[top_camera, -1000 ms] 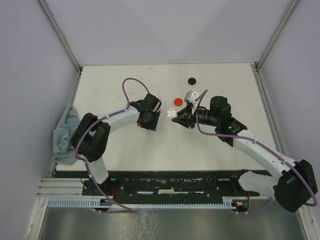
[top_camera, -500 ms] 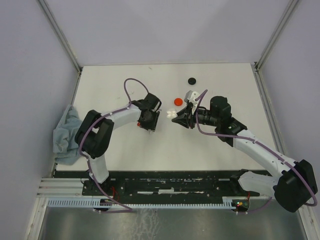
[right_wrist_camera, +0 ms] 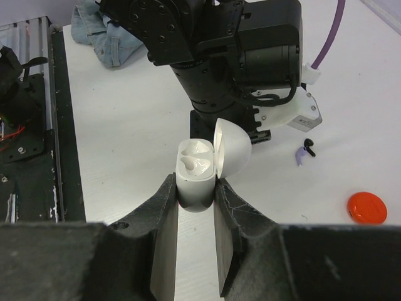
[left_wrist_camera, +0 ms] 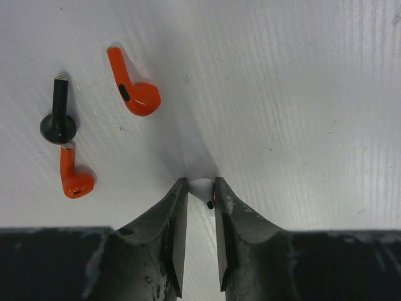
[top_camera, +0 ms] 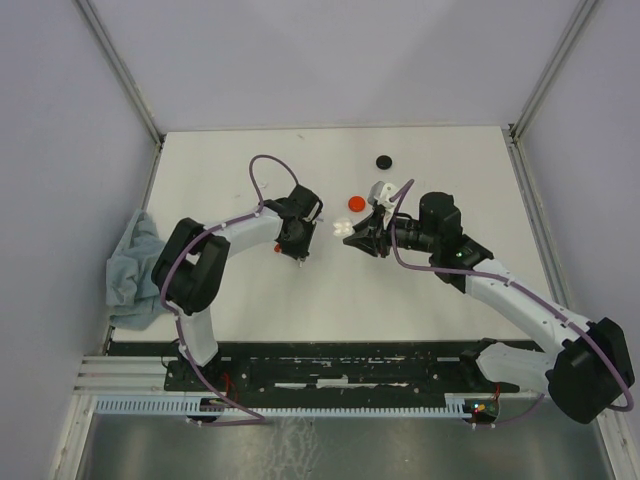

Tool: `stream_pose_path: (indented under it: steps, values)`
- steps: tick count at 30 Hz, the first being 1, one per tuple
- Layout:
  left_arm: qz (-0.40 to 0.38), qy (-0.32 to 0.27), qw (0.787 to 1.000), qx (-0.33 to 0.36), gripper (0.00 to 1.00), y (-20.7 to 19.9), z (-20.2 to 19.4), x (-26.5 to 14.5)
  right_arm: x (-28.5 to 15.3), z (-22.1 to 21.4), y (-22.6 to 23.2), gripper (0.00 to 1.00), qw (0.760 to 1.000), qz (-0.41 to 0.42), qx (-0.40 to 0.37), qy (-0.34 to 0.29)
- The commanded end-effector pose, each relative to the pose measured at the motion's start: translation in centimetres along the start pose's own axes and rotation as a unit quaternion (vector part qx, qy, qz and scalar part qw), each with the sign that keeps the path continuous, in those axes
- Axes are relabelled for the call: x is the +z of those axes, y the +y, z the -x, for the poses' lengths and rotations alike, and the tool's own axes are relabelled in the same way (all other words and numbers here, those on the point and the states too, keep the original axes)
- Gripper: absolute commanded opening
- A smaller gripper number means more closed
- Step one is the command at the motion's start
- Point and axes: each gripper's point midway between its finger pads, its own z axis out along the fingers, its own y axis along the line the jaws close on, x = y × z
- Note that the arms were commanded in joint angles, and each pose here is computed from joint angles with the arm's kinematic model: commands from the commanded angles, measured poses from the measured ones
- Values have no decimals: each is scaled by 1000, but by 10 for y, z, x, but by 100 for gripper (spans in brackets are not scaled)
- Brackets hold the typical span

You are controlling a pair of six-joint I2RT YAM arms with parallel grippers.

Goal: Insert the wireless bluetooth earbuds into the charging case
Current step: Pick up the earbud from the center of the board.

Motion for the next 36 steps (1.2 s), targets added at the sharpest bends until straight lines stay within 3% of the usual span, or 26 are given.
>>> stream_pose_path:
  steps: [1, 9, 18, 28, 36]
  values:
    - [0, 16, 1000, 16, 27, 2, -8, 2, 3, 16, -1, 11, 1000, 8, -15, -19]
    - [-6, -57, 998, 1, 23, -1, 22, -34, 11, 18, -6, 11, 999, 7, -13, -35]
    - [-32, -192, 981, -20, 21, -10, 80, -110, 22, 39, -13, 11, 996, 11, -40, -84]
    - [-82, -384, 918, -58, 21, -16, 128, -234, 26, 65, -23, 11, 988, -1, -89, -124]
    - [-162, -486, 856, -63, 21, -31, 135, -305, 27, 86, -27, 11, 979, -6, -123, -160]
